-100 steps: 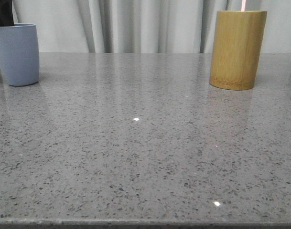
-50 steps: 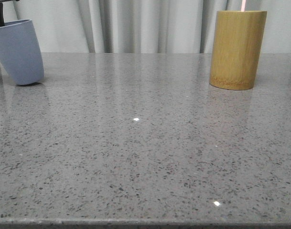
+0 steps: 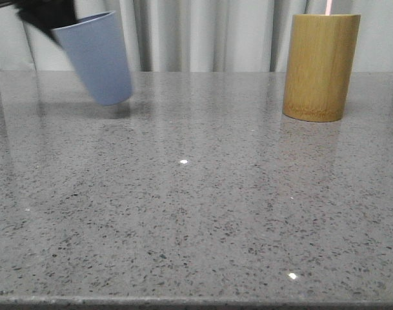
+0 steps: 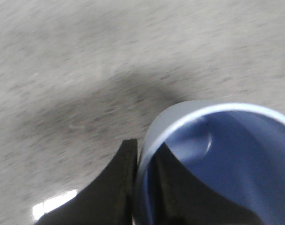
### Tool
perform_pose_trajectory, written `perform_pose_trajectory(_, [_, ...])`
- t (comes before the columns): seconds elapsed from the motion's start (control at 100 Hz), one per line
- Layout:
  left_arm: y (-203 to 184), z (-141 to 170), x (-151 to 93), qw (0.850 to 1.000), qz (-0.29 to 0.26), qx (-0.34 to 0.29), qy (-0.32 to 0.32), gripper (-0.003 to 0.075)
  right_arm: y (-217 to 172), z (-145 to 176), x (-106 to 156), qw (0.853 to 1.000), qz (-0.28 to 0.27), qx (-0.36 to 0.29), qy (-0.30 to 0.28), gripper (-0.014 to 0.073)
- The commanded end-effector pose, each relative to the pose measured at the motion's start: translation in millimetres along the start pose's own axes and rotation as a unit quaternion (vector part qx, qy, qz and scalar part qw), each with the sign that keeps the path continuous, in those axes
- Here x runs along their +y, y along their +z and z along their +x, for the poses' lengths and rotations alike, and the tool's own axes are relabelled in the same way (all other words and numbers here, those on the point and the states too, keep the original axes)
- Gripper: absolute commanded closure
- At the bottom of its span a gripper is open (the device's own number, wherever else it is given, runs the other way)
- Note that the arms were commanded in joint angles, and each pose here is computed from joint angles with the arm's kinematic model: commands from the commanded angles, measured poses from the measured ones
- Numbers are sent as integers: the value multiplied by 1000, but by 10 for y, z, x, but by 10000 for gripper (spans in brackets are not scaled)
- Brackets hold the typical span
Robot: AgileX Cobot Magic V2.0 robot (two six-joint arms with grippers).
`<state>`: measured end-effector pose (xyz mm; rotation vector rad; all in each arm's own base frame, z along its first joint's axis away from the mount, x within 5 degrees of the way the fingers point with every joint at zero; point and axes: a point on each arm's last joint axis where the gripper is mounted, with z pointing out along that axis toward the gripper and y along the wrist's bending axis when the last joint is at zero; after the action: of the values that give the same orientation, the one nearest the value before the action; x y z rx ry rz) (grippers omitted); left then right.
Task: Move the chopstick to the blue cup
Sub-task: 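Slide the blue cup with the left gripper toward the table center, then release the blue cup and lift the left gripper away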
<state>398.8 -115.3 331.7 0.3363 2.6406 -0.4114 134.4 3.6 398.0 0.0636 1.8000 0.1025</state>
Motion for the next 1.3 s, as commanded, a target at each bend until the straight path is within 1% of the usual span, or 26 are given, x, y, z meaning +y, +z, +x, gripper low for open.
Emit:
perform_pose_trajectory(0.0, [-278,-134,-320,997,28,-70,17,739,-42,-167,5,999,1,-53,-4,235])
perform_pose_trajectory(0.11, [-205,-200,-507,996,41,-71,37,739,-42,-166,5,999,1,-52,-4,235])
perform_pose_trajectory(0.32, [-52,-252,-709,996,57,-47,52,739,-42,-164,4,999,1,-51,-4,235])
perform_pose_trajectory(0.49, [-1,-275,-781,995,61,-53,58,738,-42,-164,4,999,1,-51,-4,235])
perform_pose_trajectory(0.64, [-5,-270,-782,995,61,-50,59,729,-42,-164,4,999,1,-51,-4,235])
perform_pose_trajectory(0.71, [-5,-268,-782,995,61,-49,59,688,-42,-164,4,999,1,-51,-4,235])
perform_pose_trajectory(0.86, [-5,-268,-782,995,61,-49,59,533,-42,-164,4,999,1,-51,-4,235])
perform_pose_trajectory(0.95, [-5,-270,-782,995,61,-50,59,470,-42,-164,4,999,1,-51,-4,235])
perform_pose_trajectory(1.16, [-68,-301,-826,994,79,-61,55,412,-42,-164,4,999,1,-51,-4,235])
perform_pose_trajectory(1.29, [-203,-359,-870,991,88,-82,58,409,-42,-164,4,999,1,-51,-4,235])
